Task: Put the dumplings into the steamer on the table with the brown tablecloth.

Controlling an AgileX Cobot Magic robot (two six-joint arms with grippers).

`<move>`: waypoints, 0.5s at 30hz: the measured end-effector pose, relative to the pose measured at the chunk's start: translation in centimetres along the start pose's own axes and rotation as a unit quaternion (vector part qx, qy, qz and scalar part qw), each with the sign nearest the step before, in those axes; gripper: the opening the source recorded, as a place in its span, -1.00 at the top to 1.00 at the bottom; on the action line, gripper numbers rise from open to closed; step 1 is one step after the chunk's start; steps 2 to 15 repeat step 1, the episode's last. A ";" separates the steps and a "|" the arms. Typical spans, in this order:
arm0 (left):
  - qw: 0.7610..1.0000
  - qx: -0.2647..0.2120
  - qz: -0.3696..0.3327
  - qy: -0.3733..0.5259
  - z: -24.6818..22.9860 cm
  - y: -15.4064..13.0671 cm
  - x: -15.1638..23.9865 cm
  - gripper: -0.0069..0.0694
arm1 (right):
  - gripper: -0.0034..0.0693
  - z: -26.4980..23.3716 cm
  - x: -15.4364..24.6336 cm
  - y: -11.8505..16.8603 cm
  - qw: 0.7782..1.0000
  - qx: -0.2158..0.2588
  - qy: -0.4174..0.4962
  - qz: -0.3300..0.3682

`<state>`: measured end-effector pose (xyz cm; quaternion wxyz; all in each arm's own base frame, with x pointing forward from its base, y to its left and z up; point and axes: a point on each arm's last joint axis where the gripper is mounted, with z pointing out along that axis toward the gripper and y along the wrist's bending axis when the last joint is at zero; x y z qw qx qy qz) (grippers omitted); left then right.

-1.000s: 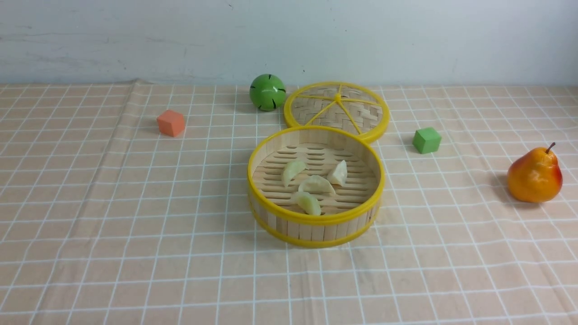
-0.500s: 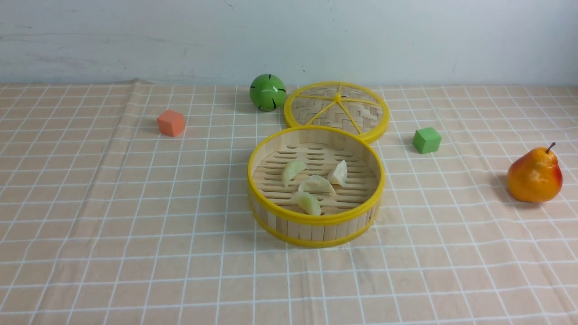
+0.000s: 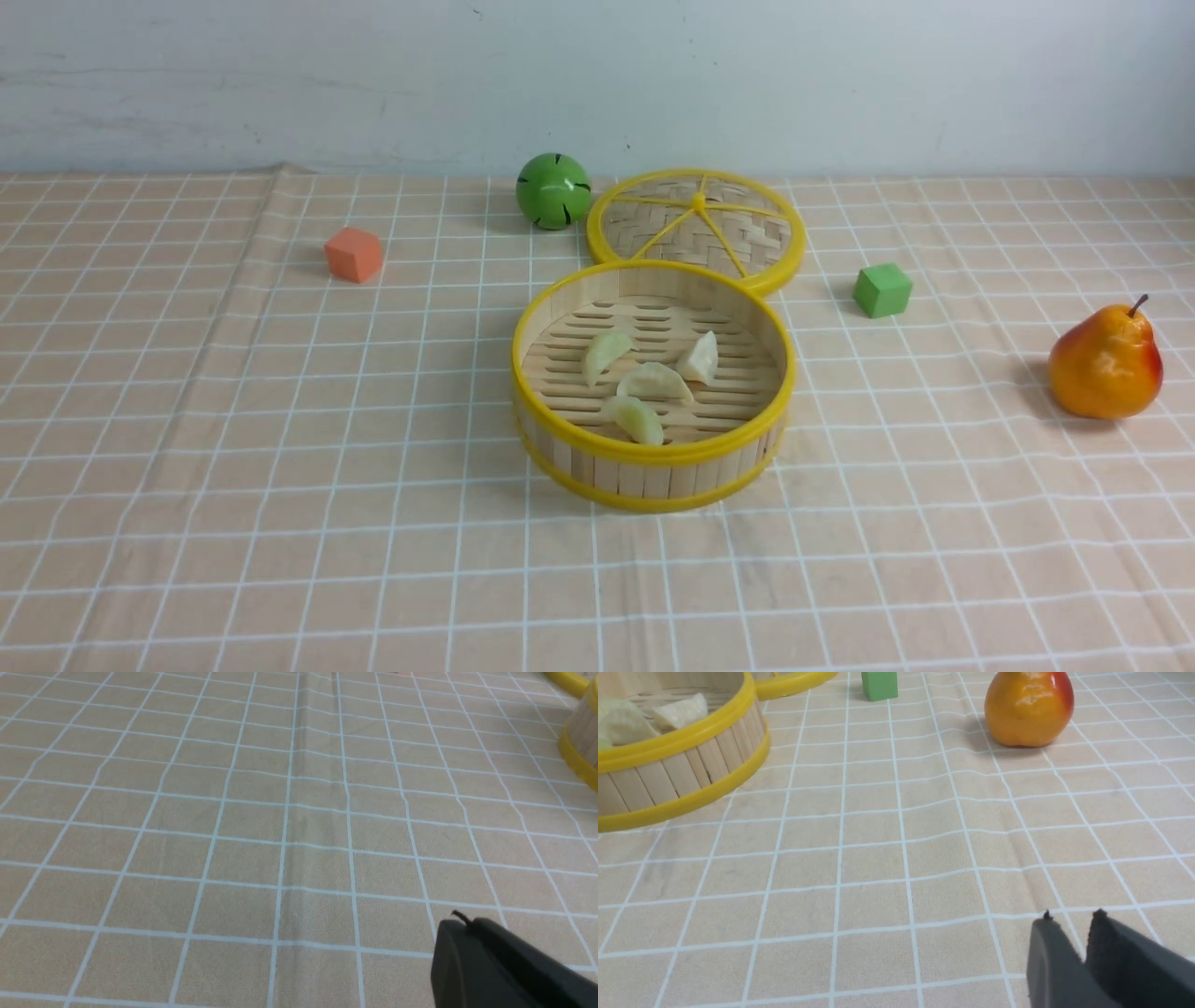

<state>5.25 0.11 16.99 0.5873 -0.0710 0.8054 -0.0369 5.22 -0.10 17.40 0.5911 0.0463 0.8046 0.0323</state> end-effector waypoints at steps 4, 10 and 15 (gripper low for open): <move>1.000 0.000 0.000 0.000 0.0 0.0 0.0 0.85 | 0.56 0.0 0.0 0.0 1.000 0.000 0.000 0.000; 1.000 0.000 0.000 0.000 0.0 0.0 0.0 0.85 | 0.56 0.0 0.0 0.0 1.000 0.000 0.000 0.000; 1.000 0.000 0.000 0.000 0.0 0.0 0.0 0.85 | 0.56 0.0 0.0 0.0 1.000 0.000 0.000 0.000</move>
